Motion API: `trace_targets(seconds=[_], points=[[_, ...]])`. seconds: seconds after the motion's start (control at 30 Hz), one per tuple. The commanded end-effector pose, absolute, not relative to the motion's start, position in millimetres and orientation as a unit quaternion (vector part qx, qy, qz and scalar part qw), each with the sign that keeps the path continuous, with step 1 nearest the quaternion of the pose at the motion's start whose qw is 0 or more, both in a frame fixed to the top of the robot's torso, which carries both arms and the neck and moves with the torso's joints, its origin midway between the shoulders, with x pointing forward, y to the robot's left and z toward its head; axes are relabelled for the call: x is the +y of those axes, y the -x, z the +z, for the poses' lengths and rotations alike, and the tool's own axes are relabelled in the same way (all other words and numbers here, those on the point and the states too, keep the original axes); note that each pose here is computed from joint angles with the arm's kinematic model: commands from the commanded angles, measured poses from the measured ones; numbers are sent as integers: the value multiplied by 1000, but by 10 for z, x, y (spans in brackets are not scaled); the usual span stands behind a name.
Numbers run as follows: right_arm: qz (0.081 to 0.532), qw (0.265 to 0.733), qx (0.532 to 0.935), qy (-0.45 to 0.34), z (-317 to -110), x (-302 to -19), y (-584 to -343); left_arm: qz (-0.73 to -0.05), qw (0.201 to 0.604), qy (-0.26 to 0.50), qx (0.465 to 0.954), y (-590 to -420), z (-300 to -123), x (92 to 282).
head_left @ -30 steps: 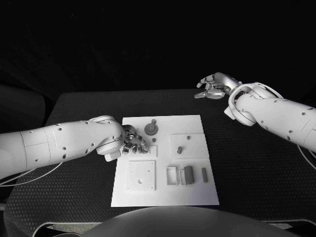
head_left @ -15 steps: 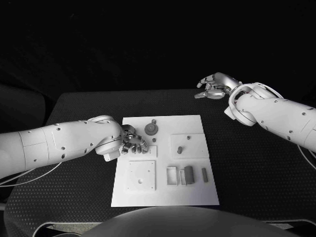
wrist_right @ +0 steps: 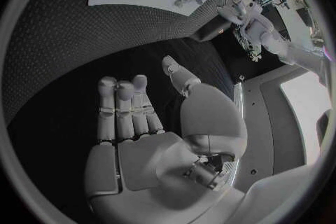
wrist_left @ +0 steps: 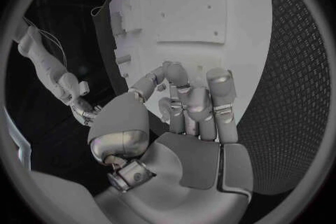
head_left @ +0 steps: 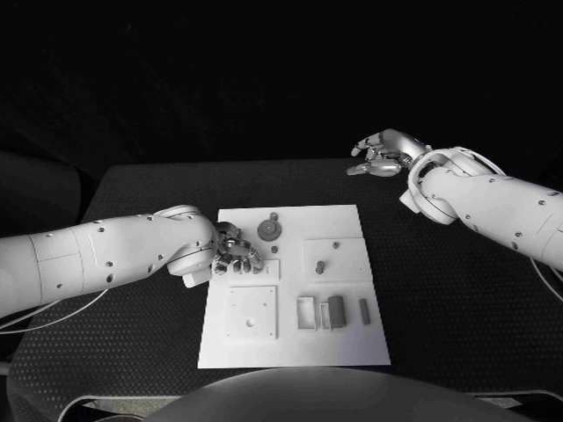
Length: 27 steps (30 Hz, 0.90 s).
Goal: Assemble the parts on the task board
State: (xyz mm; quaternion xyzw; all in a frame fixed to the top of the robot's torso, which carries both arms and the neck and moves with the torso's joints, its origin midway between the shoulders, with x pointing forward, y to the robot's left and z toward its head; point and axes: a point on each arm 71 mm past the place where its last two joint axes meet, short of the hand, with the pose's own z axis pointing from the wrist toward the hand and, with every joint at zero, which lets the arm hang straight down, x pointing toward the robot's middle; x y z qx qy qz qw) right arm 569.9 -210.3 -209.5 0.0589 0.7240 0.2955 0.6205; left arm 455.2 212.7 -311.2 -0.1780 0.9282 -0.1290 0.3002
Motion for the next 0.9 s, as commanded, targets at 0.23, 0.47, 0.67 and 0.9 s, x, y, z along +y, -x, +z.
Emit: trace_targets(seconds=[0.23,0.47,0.67,0.9], points=[[296,618,726,-54,-2094,-2106,-5700,-122,292,175,932,-4527,-3143,2168],[296,618,726,-54,-2095,-2108,-5701,-121,293,178,932,-4526,-3142,2201],[295,618,726,-55,-2095,-2115,-5702,-120,296,181,930,-4528,-3139,2230],[295,619,726,-55,-2095,-2124,-5703,-120,295,184,930,-4528,-3139,2252]])
